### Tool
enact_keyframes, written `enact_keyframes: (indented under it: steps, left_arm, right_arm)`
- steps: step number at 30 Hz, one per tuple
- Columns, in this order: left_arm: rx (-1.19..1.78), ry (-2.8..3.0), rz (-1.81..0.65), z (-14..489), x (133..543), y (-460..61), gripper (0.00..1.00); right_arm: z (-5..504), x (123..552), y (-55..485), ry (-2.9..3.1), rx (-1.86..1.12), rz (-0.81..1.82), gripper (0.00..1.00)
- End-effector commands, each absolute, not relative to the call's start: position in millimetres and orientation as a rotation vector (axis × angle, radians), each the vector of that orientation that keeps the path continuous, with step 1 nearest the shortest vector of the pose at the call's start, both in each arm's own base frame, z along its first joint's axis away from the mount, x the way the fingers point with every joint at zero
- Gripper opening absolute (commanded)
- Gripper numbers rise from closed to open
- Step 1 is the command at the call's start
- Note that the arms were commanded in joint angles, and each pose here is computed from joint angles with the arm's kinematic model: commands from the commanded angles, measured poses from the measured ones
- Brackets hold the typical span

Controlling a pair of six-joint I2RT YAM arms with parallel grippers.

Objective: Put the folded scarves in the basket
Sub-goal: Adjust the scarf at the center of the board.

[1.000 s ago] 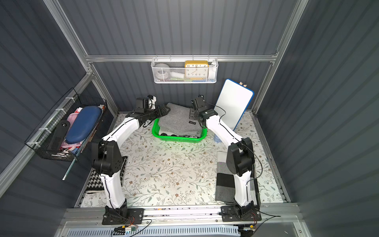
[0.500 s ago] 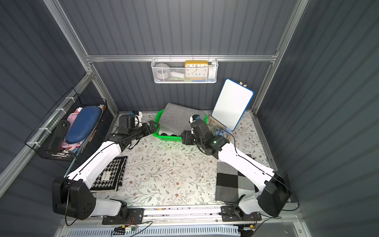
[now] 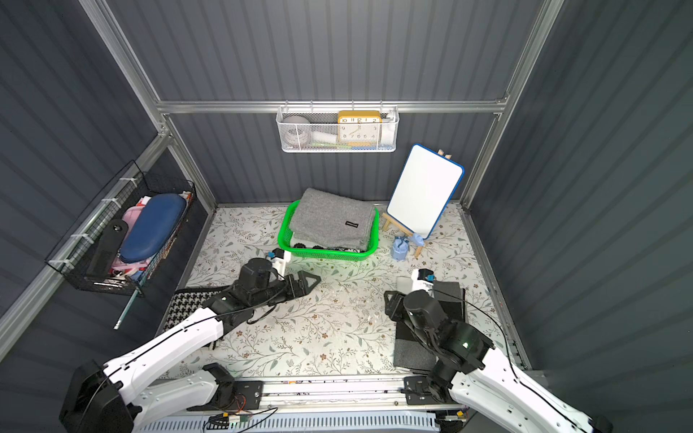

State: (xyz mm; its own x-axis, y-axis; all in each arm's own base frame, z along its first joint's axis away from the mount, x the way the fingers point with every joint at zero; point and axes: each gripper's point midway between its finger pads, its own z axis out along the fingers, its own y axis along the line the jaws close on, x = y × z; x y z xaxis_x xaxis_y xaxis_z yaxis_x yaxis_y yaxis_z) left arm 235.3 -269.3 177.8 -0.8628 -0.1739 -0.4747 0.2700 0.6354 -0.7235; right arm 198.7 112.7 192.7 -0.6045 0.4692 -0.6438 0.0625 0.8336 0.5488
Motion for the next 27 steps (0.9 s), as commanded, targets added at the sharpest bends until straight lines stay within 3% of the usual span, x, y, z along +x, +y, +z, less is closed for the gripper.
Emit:
enact_keyframes:
  steps: [1,8,14,18,27]
  left_arm:
    - [0.086,2.253,-1.302,194.7,222.7,-318.7,0.92]
    - [0.433,2.340,-1.352,158.3,166.9,-453.0,0.89]
    - [0.618,2.463,-1.380,103.2,118.4,-527.9,0.83]
    - [0.631,2.577,-1.380,69.4,99.7,-536.3,0.82]
    - [0.503,2.689,-1.249,46.0,104.0,-511.5,0.82]
  right_arm:
    - [177.2,185.1,73.3,2.141,0.527,0.498,0.57]
    - [179.6,165.6,45.3,2.110,0.600,0.491,0.57]
    - [182.9,155.6,34.0,2.113,0.639,0.488,0.57]
    - [184.1,151.4,29.5,2.103,0.659,0.503,0.57]
    - [175.8,145.1,20.0,2.082,0.711,0.516,0.56]
